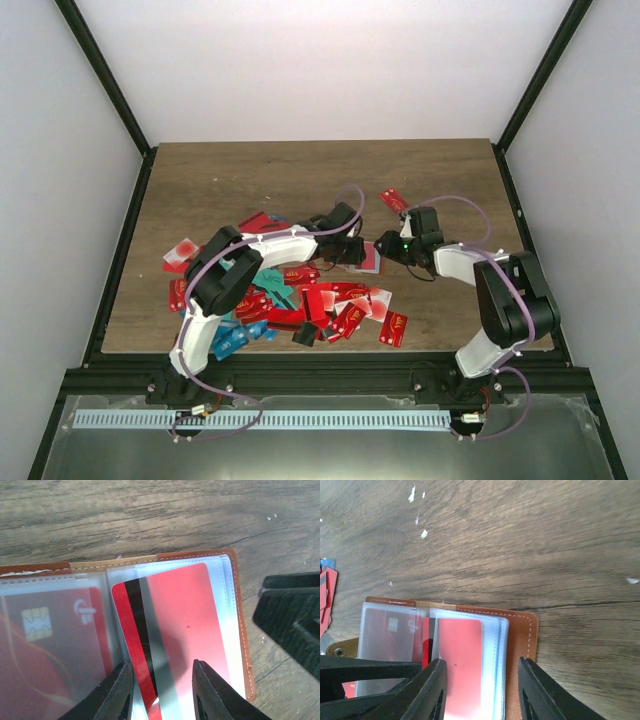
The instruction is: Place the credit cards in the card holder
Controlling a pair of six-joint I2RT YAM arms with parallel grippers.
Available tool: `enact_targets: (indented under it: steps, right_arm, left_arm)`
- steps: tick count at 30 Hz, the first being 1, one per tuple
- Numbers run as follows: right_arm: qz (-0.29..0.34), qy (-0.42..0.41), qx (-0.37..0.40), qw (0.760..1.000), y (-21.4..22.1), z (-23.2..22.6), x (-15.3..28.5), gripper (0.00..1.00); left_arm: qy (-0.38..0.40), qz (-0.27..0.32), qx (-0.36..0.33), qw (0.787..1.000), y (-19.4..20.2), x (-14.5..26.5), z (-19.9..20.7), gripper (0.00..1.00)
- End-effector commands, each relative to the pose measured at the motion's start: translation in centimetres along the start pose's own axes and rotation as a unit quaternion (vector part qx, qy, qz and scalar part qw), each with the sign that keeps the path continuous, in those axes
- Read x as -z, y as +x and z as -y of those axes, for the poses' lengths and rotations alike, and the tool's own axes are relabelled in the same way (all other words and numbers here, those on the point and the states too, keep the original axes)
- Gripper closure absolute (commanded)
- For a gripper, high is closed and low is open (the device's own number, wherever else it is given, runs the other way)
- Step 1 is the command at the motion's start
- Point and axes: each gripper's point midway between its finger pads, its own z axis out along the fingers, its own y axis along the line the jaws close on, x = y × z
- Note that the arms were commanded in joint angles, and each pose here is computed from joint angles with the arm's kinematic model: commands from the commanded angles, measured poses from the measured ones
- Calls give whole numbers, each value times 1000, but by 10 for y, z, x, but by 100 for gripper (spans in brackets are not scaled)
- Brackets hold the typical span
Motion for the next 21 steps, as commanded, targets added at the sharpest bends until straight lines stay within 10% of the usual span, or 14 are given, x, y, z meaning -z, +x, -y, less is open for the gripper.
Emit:
enact_targets:
  steps: [1, 10, 21]
  right_arm:
    - [25, 38, 11, 999, -10, 6, 12, 61]
    - [14, 54, 12, 998, -5, 17, 3, 88]
    - [-12, 83, 25, 996, 5, 24, -20, 98]
  left_arm:
    - [5, -6, -13, 1000, 3, -6, 4, 66]
    - [8, -3, -23, 1000, 0, -6, 6, 66]
    - [14, -5, -40, 999, -2, -8, 9, 66]
